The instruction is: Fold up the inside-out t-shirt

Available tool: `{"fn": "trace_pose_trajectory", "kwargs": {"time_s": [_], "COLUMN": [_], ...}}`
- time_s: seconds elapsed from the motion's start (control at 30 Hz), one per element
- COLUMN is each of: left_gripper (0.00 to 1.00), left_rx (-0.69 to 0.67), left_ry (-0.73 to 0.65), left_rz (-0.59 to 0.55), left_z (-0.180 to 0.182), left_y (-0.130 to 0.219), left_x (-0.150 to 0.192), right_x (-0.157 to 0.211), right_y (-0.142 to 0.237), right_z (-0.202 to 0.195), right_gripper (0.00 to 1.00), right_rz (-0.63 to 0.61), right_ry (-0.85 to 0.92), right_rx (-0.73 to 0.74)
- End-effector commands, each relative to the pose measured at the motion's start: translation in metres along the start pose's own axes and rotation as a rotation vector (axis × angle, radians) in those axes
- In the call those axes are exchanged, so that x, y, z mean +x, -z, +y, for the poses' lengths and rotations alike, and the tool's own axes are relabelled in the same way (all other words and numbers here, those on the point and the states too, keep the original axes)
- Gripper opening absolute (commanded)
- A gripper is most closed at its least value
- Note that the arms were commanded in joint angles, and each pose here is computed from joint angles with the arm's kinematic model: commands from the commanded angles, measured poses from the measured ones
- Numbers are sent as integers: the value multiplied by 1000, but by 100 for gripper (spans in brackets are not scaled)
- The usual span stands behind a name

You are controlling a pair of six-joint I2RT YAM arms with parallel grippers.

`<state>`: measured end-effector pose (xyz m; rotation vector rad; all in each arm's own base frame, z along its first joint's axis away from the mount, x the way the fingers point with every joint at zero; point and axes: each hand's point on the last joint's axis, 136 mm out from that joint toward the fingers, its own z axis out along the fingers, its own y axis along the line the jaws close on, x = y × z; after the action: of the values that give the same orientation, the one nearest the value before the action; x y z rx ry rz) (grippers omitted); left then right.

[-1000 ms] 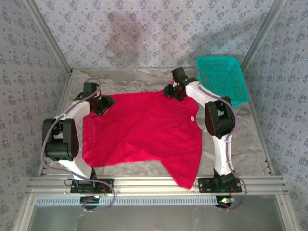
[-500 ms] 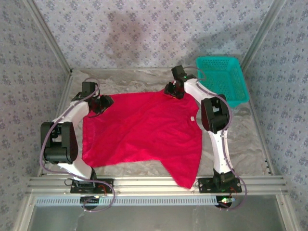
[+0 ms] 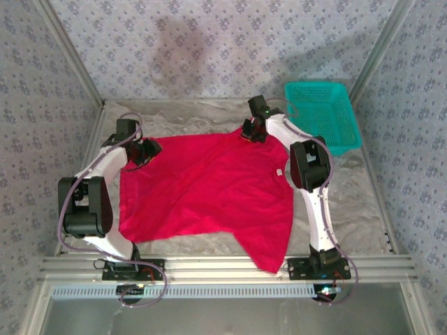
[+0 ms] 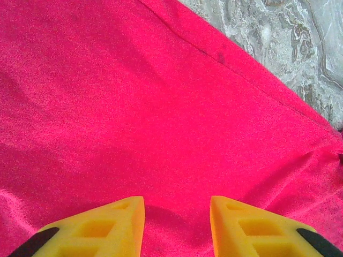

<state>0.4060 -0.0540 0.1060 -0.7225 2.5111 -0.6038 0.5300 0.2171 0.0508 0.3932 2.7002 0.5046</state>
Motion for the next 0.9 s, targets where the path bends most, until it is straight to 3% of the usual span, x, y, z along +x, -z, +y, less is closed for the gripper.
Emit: {"fn": "trace_pose_trajectory", "kwargs": {"time_s": [0.0,0.17,0.3,0.37,0.43,0.47,0.57,0.73,0.87], "left_gripper": [35,33,32,32,32,32,33,34,34], "left_rx": [26,17,30,37,44,44,37,71,93], "left_ry": [-26,-30,-17,-16,-21,-28,-36,-23,-11], "left_rz": [-21,-31,-22,-21,-20,-21,-40,-26,17], "left_z": [-10,-9,-12,-15,-18,-20,-20,-28,-29], "left_y": [13,16,16,17,21,23,30,25,10], "left_x": [-8,-8,-5,-2,2,5,7,8,12], "right_x": [-11,-51,-93,-101,-101,-99,-93,-71,-39], "right_y": [6,24,7,-9,-20,-18,-1,27,28], "right_z": [8,46,80,93,102,106,104,78,53], "right_gripper": [0,0,0,11,43,54,60,62,62], "right_rz": [-34,-185,-359,-340,-285,-253,-204,-235,-146], "right_ry": [-6,26,96,108,137,137,110,154,168], "right_rx": [6,-104,-238,-285,-326,-354,-360,-260,-185]}}
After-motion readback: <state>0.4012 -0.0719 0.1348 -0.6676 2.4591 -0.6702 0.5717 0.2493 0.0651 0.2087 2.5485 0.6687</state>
